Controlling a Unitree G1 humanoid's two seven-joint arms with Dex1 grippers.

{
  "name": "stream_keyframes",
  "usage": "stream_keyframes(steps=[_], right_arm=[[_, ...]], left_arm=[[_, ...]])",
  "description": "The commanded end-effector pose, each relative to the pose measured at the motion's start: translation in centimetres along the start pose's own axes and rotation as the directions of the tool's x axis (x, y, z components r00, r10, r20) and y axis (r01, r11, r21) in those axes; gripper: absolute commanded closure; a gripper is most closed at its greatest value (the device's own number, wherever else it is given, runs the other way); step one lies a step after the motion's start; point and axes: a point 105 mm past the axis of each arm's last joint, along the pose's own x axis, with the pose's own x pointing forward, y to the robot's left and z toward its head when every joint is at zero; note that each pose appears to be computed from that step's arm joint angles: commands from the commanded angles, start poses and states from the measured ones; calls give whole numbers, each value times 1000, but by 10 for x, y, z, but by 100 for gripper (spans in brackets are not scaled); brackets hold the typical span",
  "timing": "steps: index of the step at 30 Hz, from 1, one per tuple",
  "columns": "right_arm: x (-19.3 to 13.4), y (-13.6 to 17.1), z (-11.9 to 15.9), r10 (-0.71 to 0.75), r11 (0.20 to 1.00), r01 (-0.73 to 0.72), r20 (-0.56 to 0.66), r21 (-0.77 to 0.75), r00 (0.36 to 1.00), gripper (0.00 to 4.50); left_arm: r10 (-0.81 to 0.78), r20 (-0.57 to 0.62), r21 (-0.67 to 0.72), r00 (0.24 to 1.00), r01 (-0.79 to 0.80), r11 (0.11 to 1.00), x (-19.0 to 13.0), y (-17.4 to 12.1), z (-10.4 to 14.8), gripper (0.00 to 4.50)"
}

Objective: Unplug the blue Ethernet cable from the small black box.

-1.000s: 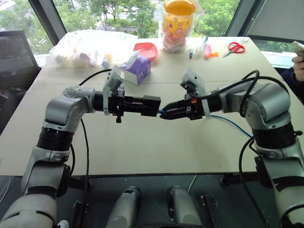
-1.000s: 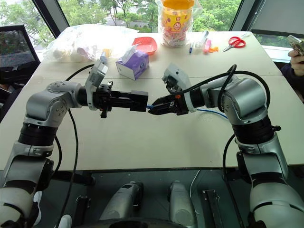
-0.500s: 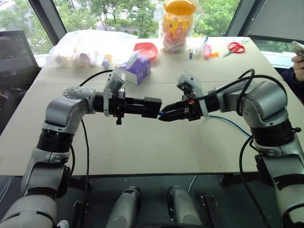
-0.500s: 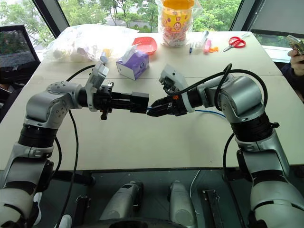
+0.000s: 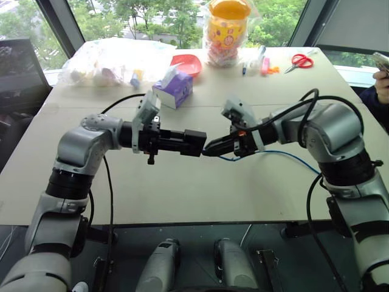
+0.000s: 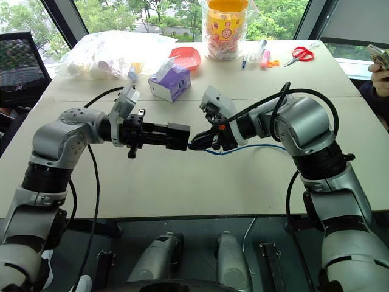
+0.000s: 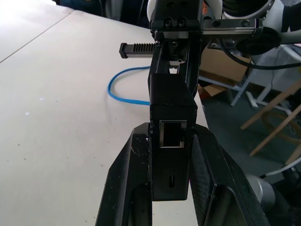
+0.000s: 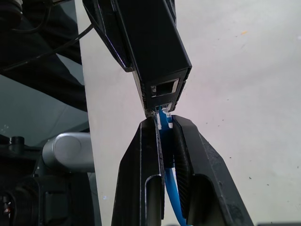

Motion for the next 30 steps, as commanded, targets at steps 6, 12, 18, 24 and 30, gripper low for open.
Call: stream_keyframes(steps=[6, 12, 18, 24, 30], right_arm=[[-16, -19, -16, -90, 991, 81, -82, -102, 993, 446], [-39, -37, -36, -138, 990, 131, -124, -62, 983, 446], [-53, -84, -34, -397, 913, 393, -17, -111, 918, 446], [-58, -140, -31, -715, 698, 715, 86, 37, 694, 361], [-62, -145, -29, -799, 601, 791, 128, 118, 588, 81]], left_arm=[[-16, -14, 44, 1000, 17, 999, -7, -8, 7, 404], [2, -33, 38, 999, -1, 999, -17, -8, 3, 404], [92, -58, 86, 994, -87, 993, -21, 3, -6, 404], [291, -7, 223, 957, -282, 933, 2, 37, -26, 404], [381, 77, 196, 921, -389, 900, 24, 56, -37, 404]])
